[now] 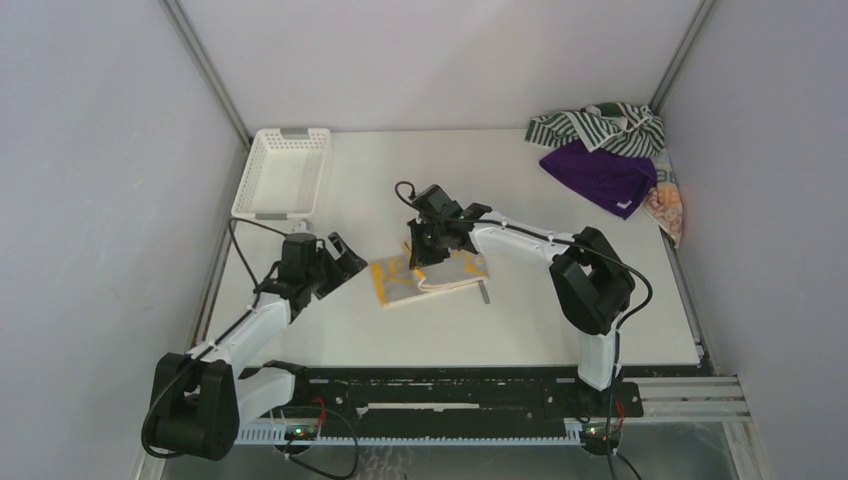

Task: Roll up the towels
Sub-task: Fold the towel at the center of the board.

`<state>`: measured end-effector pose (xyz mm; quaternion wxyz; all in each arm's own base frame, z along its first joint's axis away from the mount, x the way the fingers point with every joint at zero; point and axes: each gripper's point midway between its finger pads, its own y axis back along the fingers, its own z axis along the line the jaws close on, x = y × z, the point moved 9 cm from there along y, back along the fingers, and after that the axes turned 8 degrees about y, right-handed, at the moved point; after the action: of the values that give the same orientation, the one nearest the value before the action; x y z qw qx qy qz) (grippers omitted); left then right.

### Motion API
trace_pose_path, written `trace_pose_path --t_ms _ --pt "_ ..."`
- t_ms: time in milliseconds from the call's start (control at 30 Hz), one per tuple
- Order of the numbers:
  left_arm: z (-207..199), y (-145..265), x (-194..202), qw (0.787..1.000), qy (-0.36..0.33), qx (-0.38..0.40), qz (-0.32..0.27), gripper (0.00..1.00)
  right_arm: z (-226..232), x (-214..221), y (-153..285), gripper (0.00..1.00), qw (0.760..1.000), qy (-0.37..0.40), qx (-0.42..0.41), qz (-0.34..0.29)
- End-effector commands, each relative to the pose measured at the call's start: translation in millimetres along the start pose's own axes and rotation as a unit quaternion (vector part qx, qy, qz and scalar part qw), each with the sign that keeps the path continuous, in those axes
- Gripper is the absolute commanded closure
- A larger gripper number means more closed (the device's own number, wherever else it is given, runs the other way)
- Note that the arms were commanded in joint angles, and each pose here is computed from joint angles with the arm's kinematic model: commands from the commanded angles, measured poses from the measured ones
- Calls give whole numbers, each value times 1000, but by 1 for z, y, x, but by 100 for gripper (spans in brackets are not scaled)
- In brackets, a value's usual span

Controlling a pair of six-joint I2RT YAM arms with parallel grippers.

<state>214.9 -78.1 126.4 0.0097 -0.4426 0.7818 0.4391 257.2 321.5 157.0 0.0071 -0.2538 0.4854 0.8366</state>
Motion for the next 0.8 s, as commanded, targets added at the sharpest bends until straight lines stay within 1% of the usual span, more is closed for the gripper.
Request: trace_pose_path --t_ms 0,167,267,433,567,767 --pt "-4 0 1 1000 8 26 7 12 11 -11 1 100 1000 2 -9 -24" --pt "-10 -8 5 998 18 48 26 29 9 -9 -1 100 1000 3 -3 -21" --pt "-15 -14 8 997 25 59 36 35 8 -8 -2 100 1000 3 -4 -19" --pt "-21 -27 13 996 26 62 55 50 9 -8 -2 100 1000 3 -6 -19" --pt "-16 -36 17 996 30 50 63 62 10 -8 -2 100 1000 4 -8 -19" --pt "-2 -46 26 996 34 27 73 69 13 -8 2 100 1000 10 -11 -23"
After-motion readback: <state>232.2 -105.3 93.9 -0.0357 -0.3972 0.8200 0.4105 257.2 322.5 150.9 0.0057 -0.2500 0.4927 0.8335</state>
